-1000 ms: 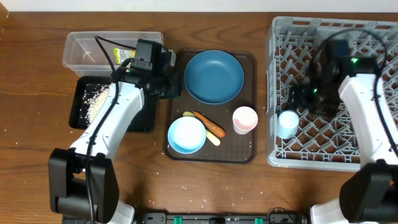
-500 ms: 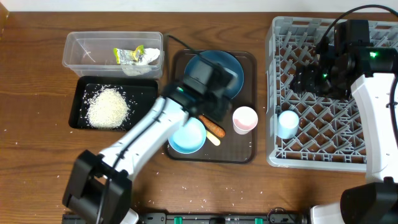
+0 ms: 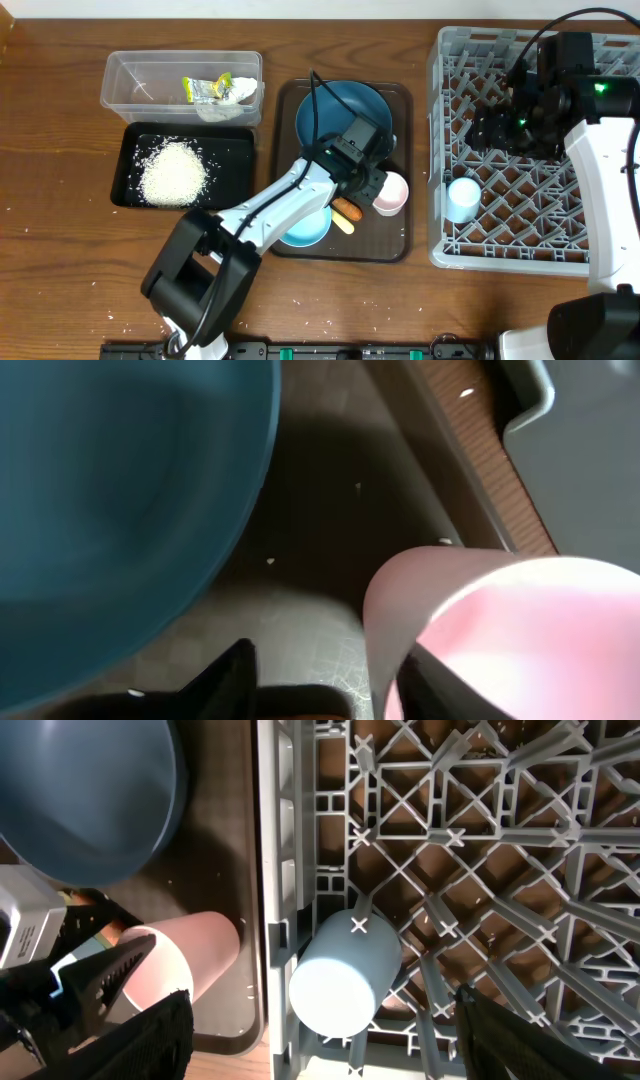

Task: Sort waste into correct bins and load items into the dishwasher rack
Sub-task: 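Grasp pink cup on brown tray with left gripper and lift, then hand pink cup from left gripper to right gripper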

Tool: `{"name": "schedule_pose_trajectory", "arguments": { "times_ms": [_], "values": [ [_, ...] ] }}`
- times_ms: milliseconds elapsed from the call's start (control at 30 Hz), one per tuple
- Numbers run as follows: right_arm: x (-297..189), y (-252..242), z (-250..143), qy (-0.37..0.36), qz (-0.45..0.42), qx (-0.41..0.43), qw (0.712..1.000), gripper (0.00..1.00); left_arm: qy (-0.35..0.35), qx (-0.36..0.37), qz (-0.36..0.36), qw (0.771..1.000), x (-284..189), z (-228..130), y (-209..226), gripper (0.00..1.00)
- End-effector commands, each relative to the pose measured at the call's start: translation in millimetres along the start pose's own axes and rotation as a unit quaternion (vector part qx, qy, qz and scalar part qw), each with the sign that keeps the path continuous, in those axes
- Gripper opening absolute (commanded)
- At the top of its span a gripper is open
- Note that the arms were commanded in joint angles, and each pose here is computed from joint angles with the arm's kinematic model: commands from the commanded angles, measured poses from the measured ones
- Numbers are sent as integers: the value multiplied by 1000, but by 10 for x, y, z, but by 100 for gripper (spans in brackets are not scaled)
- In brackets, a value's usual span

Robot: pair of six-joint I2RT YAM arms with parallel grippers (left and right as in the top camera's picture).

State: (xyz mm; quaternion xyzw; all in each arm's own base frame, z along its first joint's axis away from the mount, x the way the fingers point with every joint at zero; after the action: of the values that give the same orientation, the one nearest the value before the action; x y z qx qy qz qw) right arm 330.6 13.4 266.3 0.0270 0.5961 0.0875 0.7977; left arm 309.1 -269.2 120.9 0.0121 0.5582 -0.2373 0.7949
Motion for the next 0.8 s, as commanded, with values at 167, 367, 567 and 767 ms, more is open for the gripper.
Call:
{"name": "schedule_pose_trajectory", "arguments": {
  "times_ms": [167, 367, 567, 767],
  "values": [
    [-33, 42, 10, -6, 5, -16, 1000, 81, -5, -48, -2, 999, -10, 16, 14, 6],
    [-26, 115, 70, -24, 42, -20, 999, 81, -15, -126, -77, 989, -330, 172, 106, 6],
    [19, 532, 319, -115, 216, -94, 965, 86, -13, -183, -284, 941, -911, 401, 381, 6],
    [-28, 1057, 470, -204, 384, -196, 879, 88, -14, -189, -451, 872, -1358, 488, 732, 6]
  ]
}}
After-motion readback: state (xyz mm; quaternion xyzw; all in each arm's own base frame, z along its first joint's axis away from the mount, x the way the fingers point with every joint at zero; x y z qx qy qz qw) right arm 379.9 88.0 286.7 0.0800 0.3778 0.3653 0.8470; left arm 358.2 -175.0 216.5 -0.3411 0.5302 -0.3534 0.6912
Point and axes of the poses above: each gripper's point midway between its finger pads, its own x axis out along the fingers, its own y axis along the line the jaws close on, z = x × y, the point moved 7 cm from there along -x, back along the fingers, and after that the axes turned 11 degrees about -x, right-handed, at the moved point
